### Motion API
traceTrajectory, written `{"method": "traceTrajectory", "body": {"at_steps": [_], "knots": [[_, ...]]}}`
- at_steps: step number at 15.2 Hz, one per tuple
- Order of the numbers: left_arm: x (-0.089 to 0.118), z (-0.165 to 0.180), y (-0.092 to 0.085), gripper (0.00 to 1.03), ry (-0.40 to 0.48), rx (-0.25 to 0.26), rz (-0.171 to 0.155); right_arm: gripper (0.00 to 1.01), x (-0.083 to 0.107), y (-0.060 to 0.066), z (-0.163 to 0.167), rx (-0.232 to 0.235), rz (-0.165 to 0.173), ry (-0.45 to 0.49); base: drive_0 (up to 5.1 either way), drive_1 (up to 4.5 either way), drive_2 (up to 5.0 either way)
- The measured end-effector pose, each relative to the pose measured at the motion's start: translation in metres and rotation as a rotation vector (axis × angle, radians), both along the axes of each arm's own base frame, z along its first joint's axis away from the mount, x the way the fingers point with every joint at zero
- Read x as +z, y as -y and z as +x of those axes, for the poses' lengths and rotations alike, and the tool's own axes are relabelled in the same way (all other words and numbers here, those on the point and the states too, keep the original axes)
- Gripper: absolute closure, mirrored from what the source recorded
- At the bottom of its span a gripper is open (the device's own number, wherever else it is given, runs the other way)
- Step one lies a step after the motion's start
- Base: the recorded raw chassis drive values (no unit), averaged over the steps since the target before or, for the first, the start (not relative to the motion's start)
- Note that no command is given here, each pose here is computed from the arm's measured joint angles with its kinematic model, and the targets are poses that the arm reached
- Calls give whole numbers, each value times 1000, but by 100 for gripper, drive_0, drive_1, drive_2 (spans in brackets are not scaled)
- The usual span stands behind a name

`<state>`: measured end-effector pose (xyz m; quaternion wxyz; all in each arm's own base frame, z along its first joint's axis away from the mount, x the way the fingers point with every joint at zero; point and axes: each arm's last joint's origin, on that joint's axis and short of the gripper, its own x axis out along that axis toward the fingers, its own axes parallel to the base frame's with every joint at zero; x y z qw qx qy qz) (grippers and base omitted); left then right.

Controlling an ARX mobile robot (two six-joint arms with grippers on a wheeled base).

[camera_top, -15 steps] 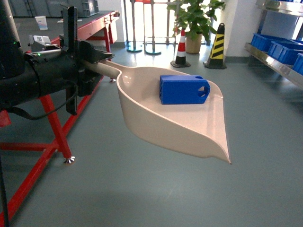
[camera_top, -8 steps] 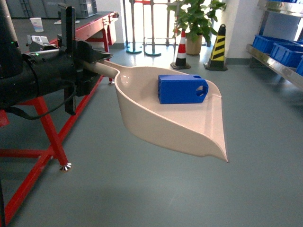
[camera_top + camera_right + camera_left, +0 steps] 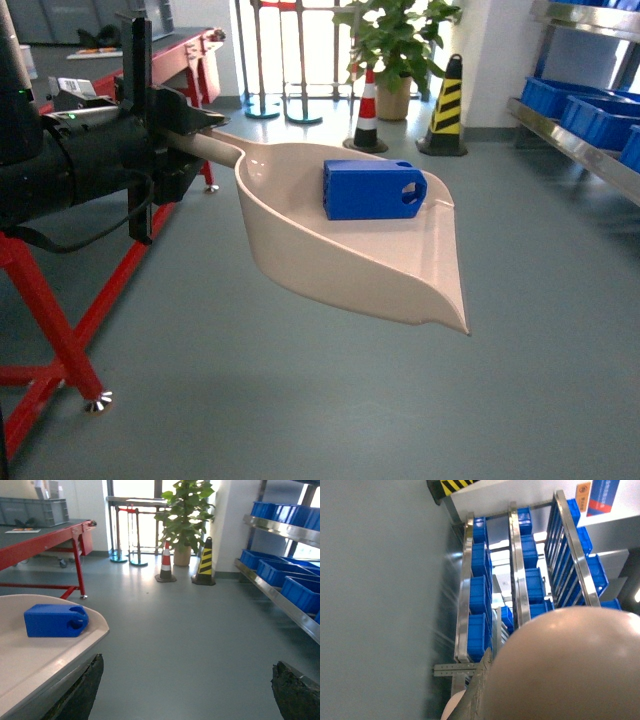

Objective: Place part in tray to right shelf

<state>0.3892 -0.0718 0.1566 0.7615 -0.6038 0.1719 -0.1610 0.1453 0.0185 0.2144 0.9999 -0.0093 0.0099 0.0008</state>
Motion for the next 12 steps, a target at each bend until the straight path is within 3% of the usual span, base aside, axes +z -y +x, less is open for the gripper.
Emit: {"method": "traceTrajectory", "body": {"at_steps": [3,12], "knots": [[2,-1,6,90,12,-27,-4,3,1,0,-1,-1,1,6,-165,-165,-165],[2,-1,4,90,13,-17,-3,3,1,0,-1,0,1,6,-161,-161,-161]]}}
